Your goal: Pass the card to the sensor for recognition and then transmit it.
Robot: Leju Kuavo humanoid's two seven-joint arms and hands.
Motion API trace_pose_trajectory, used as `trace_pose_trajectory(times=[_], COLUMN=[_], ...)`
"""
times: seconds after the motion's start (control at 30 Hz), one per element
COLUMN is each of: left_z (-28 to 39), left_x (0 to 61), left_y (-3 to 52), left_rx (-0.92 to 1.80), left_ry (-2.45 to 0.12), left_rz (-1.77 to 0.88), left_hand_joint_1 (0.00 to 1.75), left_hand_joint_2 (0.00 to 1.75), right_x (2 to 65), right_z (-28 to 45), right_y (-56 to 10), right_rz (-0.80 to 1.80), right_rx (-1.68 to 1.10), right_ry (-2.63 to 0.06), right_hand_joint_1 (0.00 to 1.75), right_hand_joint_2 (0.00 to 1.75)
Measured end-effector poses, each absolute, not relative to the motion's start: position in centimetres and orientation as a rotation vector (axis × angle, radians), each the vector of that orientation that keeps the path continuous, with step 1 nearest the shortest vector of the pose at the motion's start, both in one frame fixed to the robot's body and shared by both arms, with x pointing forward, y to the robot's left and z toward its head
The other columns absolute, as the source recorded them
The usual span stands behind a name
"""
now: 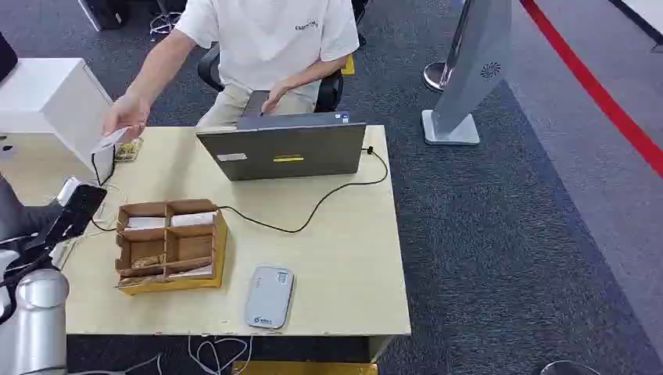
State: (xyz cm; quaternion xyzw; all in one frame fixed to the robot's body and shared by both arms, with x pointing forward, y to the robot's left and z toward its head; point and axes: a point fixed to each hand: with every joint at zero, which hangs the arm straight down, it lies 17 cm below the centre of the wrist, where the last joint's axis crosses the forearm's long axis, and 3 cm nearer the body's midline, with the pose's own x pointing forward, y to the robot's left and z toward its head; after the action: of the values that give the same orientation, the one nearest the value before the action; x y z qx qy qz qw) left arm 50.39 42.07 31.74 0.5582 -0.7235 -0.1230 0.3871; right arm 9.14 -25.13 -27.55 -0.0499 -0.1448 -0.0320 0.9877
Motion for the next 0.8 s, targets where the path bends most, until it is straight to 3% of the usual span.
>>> trace_pose_trajectory(times=[0.53,0.57,0.6,0.63,0.8], left_z=[32.8,32.8,32.9,32.8,32.5], left_x=[57.3,57.5,57.8,58.0,58.7], left_y=[43.4,43.6,43.9,44.0,44.8], left_rx=[1.710,1.732,1.752,1.772,1.840], left_ry=[-1.512,-1.485,-1.461,-1.434,-1.339], left_rz=[-0.711,-0.735,-0.755,-0.780,-0.864], left_hand_joint_1=[0.00,1.64,1.64,1.75,1.75], left_hand_joint_2=[1.75,1.75,1.75,1.75,1.75], right_x=[9.5,9.5,9.5,9.5,9.6], right_z=[-27.6,-27.6,-27.6,-27.6,-27.6], right_y=[-25.2,-25.2,-25.2,-25.2,-25.2], right_rz=[0.039,0.045,0.053,0.064,0.102], right_rx=[-0.102,-0.102,-0.103,-0.102,-0.107], right_ry=[-0.290,-0.288,-0.288,-0.289,-0.288], right_hand_joint_1=[0.00,0.00,0.00,0.00,0.00], right_hand_joint_2=[1.75,1.75,1.75,1.75,1.75])
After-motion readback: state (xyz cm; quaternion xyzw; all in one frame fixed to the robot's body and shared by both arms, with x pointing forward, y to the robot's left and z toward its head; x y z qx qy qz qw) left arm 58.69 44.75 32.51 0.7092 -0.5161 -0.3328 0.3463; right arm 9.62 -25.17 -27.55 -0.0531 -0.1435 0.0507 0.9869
